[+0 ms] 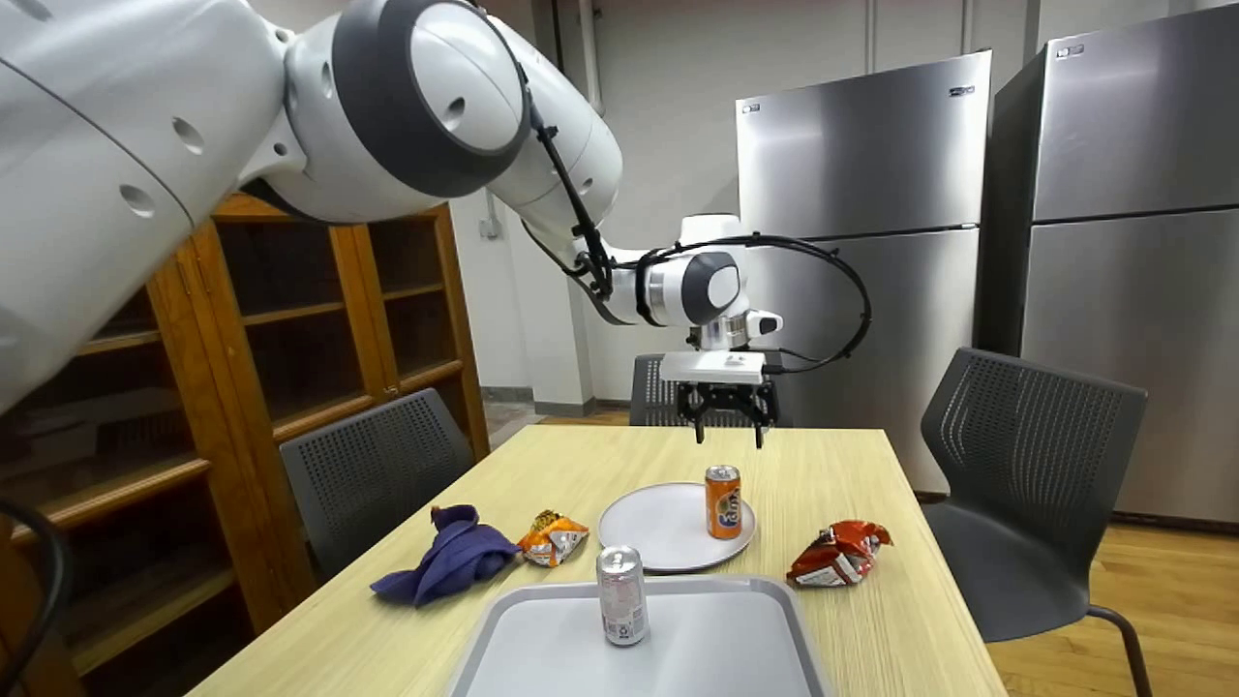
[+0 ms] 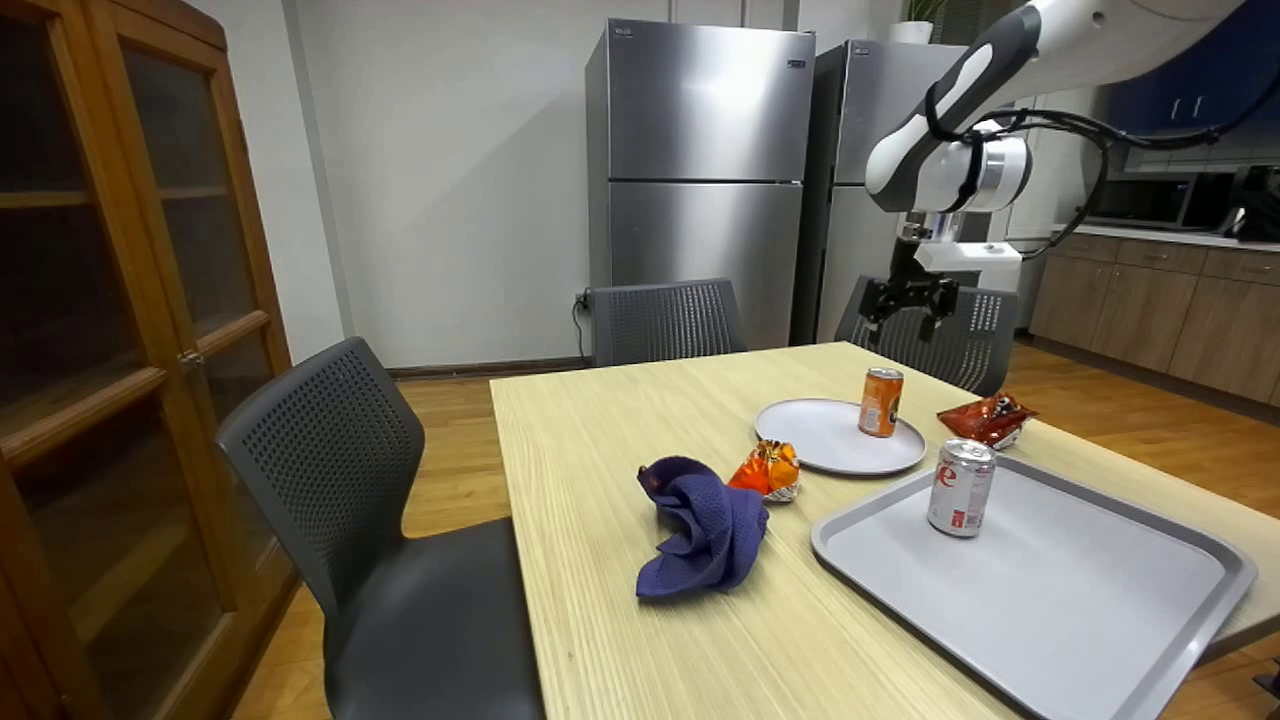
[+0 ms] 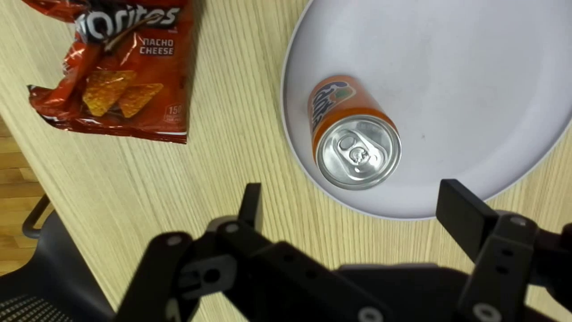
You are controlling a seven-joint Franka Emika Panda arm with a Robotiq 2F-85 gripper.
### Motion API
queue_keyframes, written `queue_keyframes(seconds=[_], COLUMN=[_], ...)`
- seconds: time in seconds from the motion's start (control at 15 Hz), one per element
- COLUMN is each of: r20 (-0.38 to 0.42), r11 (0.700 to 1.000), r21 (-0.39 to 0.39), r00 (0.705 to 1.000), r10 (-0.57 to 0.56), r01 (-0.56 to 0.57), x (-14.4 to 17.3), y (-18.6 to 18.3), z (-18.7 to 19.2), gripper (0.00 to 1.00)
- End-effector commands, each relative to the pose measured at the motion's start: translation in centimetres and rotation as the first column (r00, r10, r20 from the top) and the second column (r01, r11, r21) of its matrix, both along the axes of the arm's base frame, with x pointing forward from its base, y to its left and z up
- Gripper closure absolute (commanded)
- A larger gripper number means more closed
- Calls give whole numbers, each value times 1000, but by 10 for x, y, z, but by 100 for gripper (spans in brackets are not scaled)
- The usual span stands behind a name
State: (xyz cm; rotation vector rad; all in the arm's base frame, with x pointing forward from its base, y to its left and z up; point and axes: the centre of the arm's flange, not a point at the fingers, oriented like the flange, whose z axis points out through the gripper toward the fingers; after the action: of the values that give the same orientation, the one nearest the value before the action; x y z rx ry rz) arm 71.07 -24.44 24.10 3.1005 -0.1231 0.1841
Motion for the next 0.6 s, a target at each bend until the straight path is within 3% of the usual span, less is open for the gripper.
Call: queue_keyframes(seconds=[0.0, 0.53], r20=[24, 13], r11=[1000, 1000], r21=[21, 15], r00=[999, 1000], r10=[21, 7], r01=[-22, -7], x=[-47, -102], y=[10, 24], z=[20, 41], gripper=[0, 0])
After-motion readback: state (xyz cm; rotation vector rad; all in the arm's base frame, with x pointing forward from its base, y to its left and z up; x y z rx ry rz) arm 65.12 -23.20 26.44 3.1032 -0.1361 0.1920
